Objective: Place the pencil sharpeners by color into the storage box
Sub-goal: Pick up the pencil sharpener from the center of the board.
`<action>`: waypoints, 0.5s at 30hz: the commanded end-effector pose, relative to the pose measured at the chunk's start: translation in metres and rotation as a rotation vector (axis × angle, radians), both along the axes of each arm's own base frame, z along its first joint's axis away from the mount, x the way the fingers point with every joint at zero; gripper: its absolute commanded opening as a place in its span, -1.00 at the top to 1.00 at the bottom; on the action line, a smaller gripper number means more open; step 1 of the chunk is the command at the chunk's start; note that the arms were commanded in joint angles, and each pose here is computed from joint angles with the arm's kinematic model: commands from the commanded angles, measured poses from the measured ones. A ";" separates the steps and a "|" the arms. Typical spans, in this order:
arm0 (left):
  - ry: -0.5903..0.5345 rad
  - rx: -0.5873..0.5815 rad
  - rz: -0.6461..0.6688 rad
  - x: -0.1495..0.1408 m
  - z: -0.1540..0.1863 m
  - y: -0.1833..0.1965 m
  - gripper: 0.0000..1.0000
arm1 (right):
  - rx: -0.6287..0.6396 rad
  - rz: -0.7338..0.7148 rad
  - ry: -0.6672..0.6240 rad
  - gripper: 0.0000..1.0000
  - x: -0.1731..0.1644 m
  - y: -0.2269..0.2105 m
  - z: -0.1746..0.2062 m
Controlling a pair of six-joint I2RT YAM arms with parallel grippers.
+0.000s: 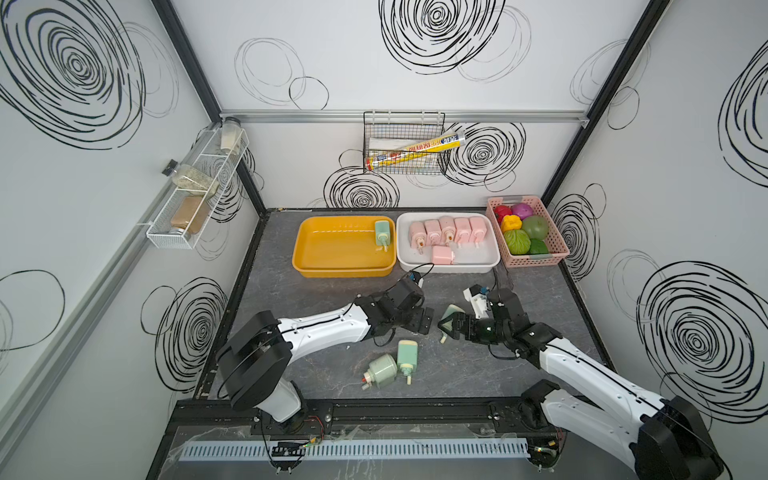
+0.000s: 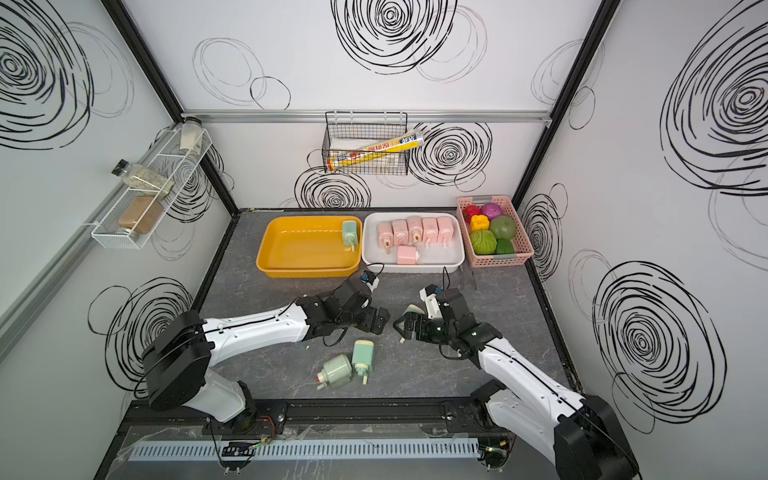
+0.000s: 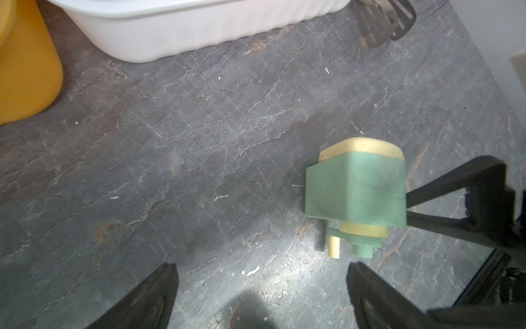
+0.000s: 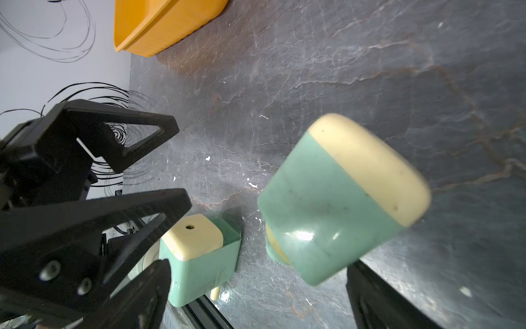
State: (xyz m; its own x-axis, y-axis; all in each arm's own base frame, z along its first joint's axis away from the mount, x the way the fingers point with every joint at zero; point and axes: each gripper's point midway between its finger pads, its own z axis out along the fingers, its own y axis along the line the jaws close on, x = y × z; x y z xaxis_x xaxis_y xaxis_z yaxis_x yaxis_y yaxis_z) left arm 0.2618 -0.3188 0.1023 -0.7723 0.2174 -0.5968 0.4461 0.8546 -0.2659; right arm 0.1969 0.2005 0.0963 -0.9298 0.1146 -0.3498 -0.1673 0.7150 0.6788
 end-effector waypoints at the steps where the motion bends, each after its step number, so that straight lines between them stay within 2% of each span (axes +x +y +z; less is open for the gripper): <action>1: -0.018 -0.016 -0.036 -0.001 0.002 -0.009 -0.99 | 0.005 0.027 -0.025 -1.00 0.000 0.004 0.003; 6: -0.044 -0.038 -0.105 -0.009 0.007 -0.021 -0.98 | -0.089 -0.050 -0.039 -1.00 0.004 -0.016 0.001; 10: -0.102 -0.026 -0.197 -0.017 0.011 -0.036 -0.98 | -0.091 -0.117 -0.068 -0.99 0.011 -0.027 0.013; 15: -0.163 0.002 -0.286 -0.024 0.011 -0.053 -0.99 | -0.161 -0.301 -0.076 -1.00 0.026 -0.061 0.015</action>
